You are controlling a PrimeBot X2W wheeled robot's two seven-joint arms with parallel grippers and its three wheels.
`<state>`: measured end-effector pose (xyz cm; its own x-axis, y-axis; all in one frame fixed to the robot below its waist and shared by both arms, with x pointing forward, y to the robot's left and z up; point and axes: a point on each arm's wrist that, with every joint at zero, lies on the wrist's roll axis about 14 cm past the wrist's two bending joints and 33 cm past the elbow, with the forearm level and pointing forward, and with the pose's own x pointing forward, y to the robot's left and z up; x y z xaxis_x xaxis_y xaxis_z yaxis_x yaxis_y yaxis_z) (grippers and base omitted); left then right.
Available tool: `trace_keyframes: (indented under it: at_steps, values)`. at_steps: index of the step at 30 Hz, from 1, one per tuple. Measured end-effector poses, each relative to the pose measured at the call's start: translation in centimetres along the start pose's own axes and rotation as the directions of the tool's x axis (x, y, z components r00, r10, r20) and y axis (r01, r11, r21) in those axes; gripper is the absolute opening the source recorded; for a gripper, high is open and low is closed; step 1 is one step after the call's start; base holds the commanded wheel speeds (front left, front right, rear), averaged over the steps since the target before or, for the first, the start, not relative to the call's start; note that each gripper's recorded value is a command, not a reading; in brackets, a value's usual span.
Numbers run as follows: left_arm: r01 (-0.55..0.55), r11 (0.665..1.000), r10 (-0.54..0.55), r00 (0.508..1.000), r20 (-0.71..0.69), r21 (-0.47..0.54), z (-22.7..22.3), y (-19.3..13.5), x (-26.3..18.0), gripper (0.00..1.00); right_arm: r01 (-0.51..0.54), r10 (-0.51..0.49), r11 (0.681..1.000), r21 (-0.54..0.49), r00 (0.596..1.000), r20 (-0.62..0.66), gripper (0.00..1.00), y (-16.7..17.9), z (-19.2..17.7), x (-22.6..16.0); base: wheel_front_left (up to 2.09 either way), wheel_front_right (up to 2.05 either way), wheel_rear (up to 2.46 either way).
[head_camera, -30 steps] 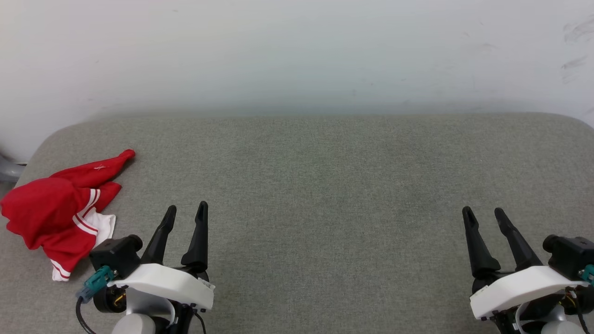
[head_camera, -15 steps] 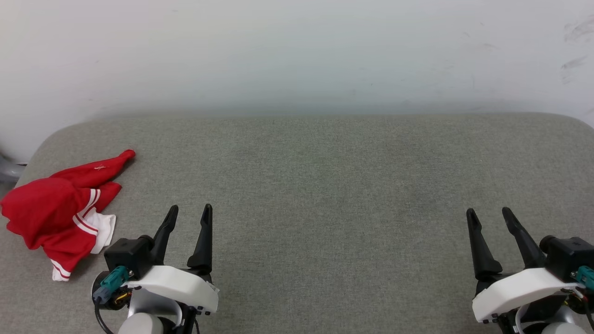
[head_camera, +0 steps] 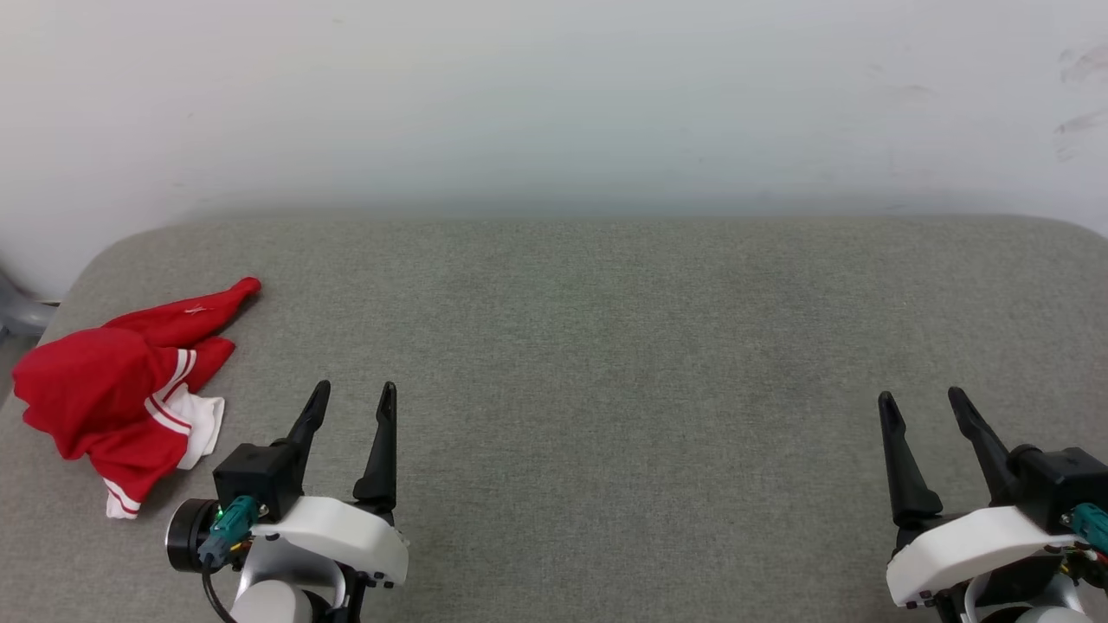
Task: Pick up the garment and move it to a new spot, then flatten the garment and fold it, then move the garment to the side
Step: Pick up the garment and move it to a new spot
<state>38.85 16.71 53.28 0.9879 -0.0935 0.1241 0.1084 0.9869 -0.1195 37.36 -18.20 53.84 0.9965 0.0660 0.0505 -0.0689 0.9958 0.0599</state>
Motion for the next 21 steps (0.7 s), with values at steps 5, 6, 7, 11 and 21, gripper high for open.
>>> trace_keyframes:
  at_steps: [5,6,7,11,21]
  values:
    - [-0.031,0.999,0.031,1.000,0.005,0.036,0.1,1.0,-0.6,1.00,-0.031,0.031,0.999,-0.026,1.000,0.001,1.00,1.0,0.0,0.6,0.00,0.00,0.00]
    - [-0.039,0.998,0.039,0.999,0.009,0.044,0.2,1.3,-0.7,1.00,-0.040,0.040,0.999,-0.029,0.999,0.001,1.00,1.3,0.0,0.8,0.00,0.00,0.00]
    - [-0.051,0.997,0.051,0.999,0.012,0.053,0.3,1.6,-0.9,1.00,-0.052,0.052,0.998,-0.035,0.999,0.000,1.00,1.7,0.0,1.0,0.00,0.00,0.00]
    - [-0.100,0.992,0.098,0.995,0.031,0.078,0.9,3.1,-1.8,1.00,-0.104,0.104,0.993,-0.048,0.995,0.002,1.00,3.5,0.0,1.8,0.00,0.00,0.00]
    - [-0.265,0.955,0.257,0.964,0.073,0.134,2.3,8.0,-5.7,1.00,-0.269,0.270,0.960,-0.078,0.963,0.006,1.00,9.4,-0.2,3.8,0.00,0.00,0.00]
